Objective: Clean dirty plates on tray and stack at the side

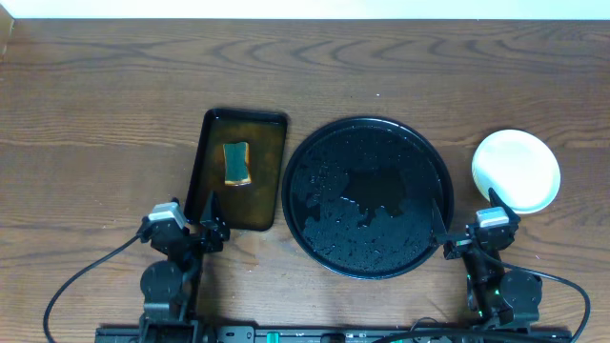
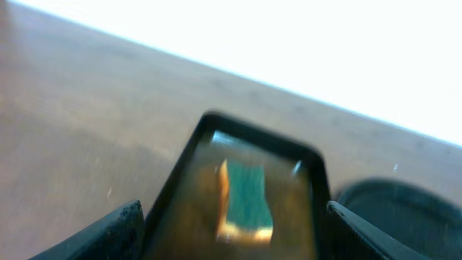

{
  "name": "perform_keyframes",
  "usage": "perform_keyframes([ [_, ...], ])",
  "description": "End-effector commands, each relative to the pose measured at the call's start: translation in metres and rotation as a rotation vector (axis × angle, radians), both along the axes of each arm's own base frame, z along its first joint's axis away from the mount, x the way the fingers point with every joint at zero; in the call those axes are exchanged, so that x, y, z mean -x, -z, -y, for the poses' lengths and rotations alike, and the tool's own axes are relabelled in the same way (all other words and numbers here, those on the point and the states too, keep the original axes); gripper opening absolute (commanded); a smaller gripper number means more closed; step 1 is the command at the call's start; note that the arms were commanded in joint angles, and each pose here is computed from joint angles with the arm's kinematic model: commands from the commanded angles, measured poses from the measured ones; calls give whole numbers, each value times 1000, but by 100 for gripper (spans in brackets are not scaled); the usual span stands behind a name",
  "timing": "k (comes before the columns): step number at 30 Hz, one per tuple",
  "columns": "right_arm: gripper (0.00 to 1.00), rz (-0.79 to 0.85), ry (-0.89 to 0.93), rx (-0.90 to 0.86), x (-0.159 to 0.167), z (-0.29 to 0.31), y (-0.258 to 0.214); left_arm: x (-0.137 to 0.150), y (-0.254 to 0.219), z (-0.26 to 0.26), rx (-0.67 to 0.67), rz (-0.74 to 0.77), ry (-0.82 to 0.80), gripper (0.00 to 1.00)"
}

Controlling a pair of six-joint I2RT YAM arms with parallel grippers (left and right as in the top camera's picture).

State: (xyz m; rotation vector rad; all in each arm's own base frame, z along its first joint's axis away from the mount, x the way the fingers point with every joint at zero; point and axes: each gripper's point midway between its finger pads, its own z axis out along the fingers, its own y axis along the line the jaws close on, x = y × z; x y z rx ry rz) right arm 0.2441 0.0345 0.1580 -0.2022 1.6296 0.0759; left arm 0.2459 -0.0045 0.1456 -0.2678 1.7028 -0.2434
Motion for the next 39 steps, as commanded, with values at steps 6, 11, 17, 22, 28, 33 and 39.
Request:
perform_keyframes([
  [6, 99, -1, -3, 10, 0, -1, 1, 0, -12, -5, -173, 78, -6, 78],
  [11, 99, -1, -3, 10, 0, -1, 1, 2, 9, -5, -176, -7, 3, 78],
  [17, 99, -1, -3, 10, 0, -1, 1, 2, 9, -5, -175, -7, 3, 79],
  [22, 99, -1, -3, 10, 0, -1, 1, 2, 9, -5, -176, -10, 3, 79],
  [28, 99, -1, -3, 10, 0, -1, 1, 2, 9, -5, -176, -10, 3, 79],
  [33, 99, -1, -3, 10, 0, -1, 1, 2, 9, -5, -176, -10, 3, 78],
  [39, 99, -1, -3, 10, 0, -1, 1, 2, 9, -5, -176, -10, 3, 78],
])
